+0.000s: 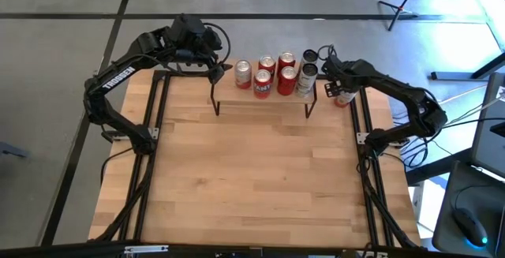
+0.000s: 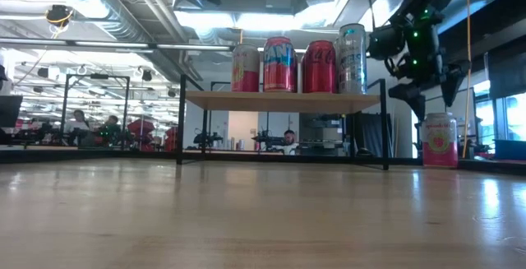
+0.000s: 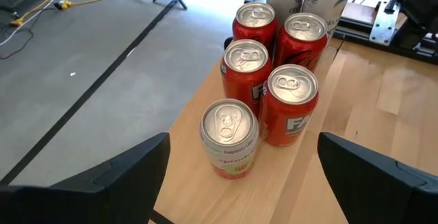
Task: Place canned beverage on shelf
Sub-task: Put the pink-white soda can on the shelf aligned with the other pink-white soda can
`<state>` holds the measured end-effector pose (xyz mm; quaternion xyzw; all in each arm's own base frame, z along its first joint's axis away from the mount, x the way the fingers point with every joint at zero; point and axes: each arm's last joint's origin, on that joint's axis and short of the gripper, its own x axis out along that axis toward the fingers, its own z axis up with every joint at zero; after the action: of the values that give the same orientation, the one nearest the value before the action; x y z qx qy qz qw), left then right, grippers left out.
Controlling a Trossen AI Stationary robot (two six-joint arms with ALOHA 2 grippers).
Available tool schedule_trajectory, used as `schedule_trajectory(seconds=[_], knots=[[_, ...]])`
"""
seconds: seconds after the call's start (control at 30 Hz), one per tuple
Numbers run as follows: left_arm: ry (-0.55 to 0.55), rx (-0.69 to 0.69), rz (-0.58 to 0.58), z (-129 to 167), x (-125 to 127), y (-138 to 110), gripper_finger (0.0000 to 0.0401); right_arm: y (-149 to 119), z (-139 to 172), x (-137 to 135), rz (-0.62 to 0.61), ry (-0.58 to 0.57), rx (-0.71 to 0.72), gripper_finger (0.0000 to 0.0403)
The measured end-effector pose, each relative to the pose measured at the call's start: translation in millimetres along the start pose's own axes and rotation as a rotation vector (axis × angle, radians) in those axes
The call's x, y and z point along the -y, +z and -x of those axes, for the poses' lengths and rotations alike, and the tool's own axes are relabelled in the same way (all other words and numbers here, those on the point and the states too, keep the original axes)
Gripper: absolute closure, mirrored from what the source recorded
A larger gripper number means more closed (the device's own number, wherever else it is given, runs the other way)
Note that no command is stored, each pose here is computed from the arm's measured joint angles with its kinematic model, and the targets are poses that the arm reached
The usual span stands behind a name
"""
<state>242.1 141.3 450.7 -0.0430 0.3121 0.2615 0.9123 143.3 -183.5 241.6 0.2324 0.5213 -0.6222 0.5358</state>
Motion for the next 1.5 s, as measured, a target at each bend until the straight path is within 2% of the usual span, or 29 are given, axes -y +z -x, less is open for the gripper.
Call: schedule_trajectory(seconds=[0.27,0.7,0.9,1.1,1.5], knots=[[0.004,0.008,0.0,0.0,-0.1,0.8,0.0043,-0.3,-10.0,-6.9,-0.009,-0.072,0.023,0.0033],[-0.002,0.015,-0.004,0.1,2.3,1.5,0.0043,-12.2,-31.9,-19.9,0.062,-0.037,-0.097,0.0033],[-0.002,0.015,-0.004,0.1,2.1,1.5,0.0043,-12.1,-18.7,-13.3,0.093,0.043,-0.14,0.0033],[-0.002,0.015,-0.004,0.1,2.1,1.5,0.0043,-17.0,-8.1,-9.7,0.12,0.21,-0.203,0.0033],[-0.002,0.015,-0.003,0.1,2.2,1.5,0.0043,-7.7,-10.6,-13.2,0.083,0.174,-0.07,0.0033]])
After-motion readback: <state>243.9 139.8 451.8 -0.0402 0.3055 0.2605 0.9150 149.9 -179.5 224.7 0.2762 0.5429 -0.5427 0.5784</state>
